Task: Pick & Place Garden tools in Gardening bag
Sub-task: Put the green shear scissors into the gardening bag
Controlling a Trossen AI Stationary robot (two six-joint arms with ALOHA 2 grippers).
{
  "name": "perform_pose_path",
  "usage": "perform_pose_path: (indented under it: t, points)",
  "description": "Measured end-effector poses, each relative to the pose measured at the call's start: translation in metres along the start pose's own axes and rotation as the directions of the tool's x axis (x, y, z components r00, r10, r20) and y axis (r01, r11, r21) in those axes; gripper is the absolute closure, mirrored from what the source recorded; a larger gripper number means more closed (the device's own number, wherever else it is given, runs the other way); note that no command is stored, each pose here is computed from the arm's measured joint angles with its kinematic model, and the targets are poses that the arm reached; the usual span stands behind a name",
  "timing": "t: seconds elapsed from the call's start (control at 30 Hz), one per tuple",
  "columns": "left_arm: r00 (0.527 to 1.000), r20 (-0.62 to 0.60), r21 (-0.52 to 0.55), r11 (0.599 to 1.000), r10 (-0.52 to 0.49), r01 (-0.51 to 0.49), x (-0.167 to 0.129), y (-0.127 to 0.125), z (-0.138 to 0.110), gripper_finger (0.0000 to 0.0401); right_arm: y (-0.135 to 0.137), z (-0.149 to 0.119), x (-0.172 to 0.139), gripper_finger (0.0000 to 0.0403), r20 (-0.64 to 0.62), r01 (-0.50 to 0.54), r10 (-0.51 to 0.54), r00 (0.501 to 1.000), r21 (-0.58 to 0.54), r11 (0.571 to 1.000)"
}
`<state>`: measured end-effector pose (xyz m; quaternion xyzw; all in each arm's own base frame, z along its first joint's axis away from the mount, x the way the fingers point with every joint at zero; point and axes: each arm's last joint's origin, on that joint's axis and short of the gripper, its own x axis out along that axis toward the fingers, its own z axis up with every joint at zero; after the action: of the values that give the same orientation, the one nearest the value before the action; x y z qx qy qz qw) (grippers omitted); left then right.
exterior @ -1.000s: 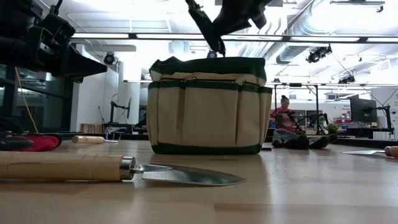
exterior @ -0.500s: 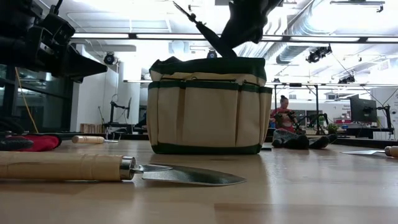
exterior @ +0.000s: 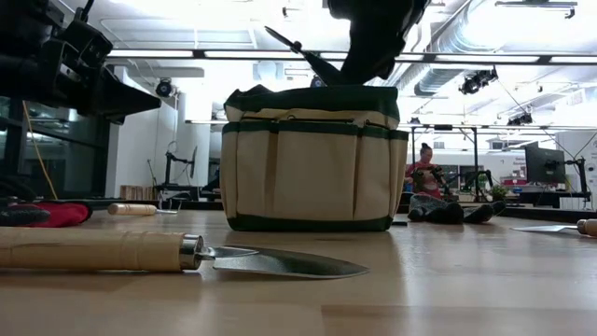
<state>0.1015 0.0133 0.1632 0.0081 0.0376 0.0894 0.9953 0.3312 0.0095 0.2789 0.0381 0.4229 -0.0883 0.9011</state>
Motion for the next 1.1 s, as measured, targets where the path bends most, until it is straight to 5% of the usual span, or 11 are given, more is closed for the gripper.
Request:
perform_pose_path:
  t: [0.37,1.1]
  points:
    - [1.000,0.000,0.000,1.000,0.000,0.000,0.000,0.000,0.000,0.0391,-0.008,-0.001,0.001,0.0357,-0.033,-0.016,0.012,0.999,-0.124,0.992]
    - [1.000,0.000,0.000,1.000,0.000,0.000,0.000,0.000,0.000,0.0391,-0.012,-0.006,0.024,0.0357,-0.109,-0.058,0.039,0.993,-0.176,0.983]
